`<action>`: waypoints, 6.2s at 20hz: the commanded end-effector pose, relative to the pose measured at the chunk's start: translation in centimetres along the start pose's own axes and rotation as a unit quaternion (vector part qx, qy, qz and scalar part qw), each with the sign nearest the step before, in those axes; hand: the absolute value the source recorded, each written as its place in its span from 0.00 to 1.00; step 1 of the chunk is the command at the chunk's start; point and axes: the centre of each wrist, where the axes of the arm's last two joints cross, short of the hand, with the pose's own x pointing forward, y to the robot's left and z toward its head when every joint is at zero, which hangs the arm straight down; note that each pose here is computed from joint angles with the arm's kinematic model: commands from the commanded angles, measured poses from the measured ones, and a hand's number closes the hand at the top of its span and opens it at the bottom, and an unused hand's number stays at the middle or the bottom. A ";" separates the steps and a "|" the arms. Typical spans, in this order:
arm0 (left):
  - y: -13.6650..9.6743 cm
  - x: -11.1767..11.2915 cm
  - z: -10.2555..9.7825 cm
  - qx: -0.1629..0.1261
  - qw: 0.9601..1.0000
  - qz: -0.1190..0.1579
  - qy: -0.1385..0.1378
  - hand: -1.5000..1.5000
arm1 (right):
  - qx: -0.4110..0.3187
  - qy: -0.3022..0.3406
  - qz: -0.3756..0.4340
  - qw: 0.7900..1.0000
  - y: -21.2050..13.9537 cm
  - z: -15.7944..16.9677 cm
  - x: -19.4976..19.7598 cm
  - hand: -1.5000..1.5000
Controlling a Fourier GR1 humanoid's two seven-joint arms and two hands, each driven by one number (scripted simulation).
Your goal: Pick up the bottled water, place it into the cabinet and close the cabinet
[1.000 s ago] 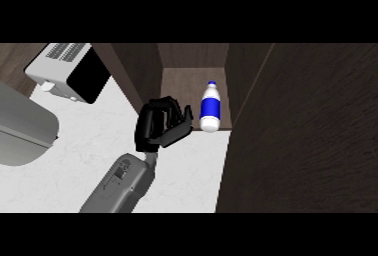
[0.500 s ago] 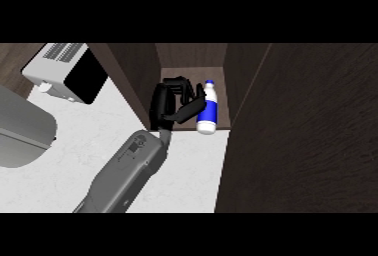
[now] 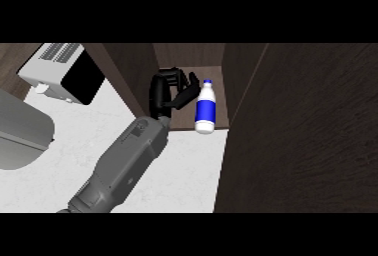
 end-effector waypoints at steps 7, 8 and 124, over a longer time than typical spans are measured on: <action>1.3 -2.0 -1.7 0.052 0.994 -0.096 -0.009 1.00 | 0.015 -0.023 -0.033 0.999 0.2 1.4 2.4 0.00; 2.1 -1.0 -3.3 0.062 0.994 -0.086 -0.009 1.00 | 0.024 -0.014 -0.030 0.999 0.1 1.3 1.6 0.00; 26.6 5.6 21.7 -0.071 0.988 0.120 -0.063 1.00 | 0.147 0.126 -0.058 0.979 5.7 -26.7 -6.3 1.00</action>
